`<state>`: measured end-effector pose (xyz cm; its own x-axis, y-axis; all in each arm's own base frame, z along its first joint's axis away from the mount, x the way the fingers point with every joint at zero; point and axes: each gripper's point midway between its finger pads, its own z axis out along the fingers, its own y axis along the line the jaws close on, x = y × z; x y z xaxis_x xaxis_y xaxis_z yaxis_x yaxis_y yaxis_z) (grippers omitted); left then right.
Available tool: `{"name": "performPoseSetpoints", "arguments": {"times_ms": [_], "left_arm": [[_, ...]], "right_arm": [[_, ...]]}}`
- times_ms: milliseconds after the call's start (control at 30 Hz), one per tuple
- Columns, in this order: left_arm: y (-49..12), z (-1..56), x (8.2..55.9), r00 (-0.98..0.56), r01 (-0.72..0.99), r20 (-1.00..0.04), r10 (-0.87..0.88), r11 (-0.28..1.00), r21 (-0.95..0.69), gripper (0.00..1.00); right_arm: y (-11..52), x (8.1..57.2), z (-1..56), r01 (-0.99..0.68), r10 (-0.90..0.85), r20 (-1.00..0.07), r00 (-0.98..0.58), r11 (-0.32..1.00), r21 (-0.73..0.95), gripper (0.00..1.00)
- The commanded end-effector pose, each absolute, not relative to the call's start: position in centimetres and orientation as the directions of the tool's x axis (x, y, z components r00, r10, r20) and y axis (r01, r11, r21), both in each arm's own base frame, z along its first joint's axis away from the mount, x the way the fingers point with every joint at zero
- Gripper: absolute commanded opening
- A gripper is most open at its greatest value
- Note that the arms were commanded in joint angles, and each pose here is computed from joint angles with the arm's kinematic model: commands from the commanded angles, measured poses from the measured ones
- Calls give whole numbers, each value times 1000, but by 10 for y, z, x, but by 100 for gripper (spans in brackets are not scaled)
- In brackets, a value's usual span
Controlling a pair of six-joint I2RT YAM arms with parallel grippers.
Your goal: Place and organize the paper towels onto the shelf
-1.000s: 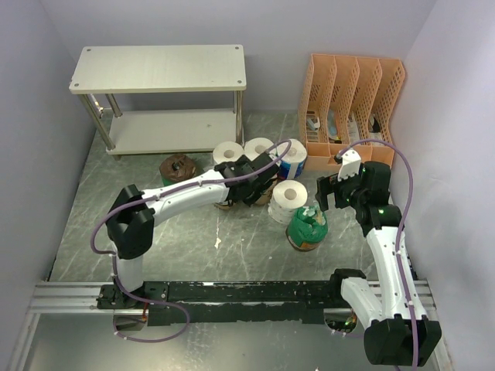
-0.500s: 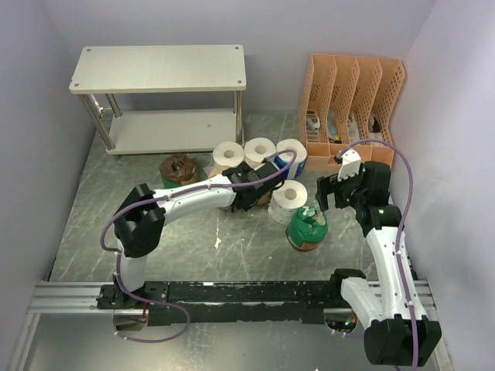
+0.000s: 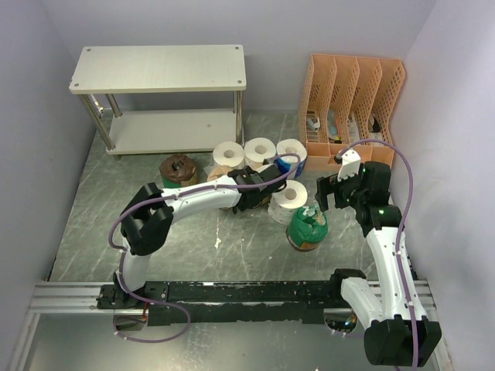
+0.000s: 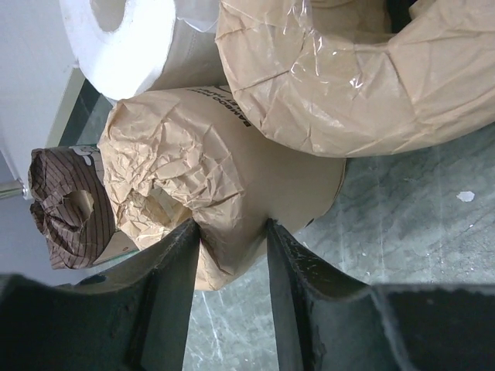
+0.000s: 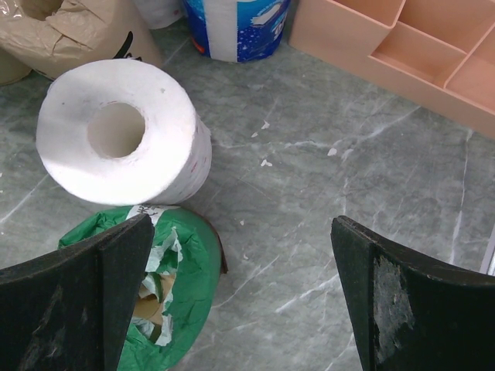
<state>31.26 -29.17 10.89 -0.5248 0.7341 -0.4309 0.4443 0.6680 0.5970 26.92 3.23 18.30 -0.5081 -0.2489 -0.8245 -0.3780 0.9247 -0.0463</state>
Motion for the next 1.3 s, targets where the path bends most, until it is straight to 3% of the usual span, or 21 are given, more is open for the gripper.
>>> {"name": "performPoseSetpoints", "arguments": {"times_ms": [0,100,133,167,200,467,833,1267], "left_arm": [[-298,88,307,-544,485,-394,741,661,573,46],[-297,80,305,-551,498,-376,745,655,569,38],[-297,78,304,-553,502,-371,746,653,567,30],[-296,76,303,-556,499,-367,746,653,570,13],[-295,76,303,-559,495,-368,743,655,571,8],[-291,92,305,-556,486,-361,749,645,589,7],[-274,214,318,-462,361,-449,765,624,693,7],[-219,280,370,-470,195,-482,739,620,760,7]], "right_arm": [[32,270,184,-387,-257,-835,-487,920,-57,100],[32,270,184,-387,-257,-835,-486,920,-58,100],[32,270,184,-387,-256,-835,-486,920,-57,100],[32,270,185,-387,-257,-836,-485,920,-58,100],[32,270,185,-387,-257,-837,-484,920,-58,100],[32,269,184,-390,-258,-836,-484,919,-58,100],[33,269,185,-395,-260,-836,-483,917,-57,100],[34,268,185,-400,-261,-838,-479,915,-56,100]]}}
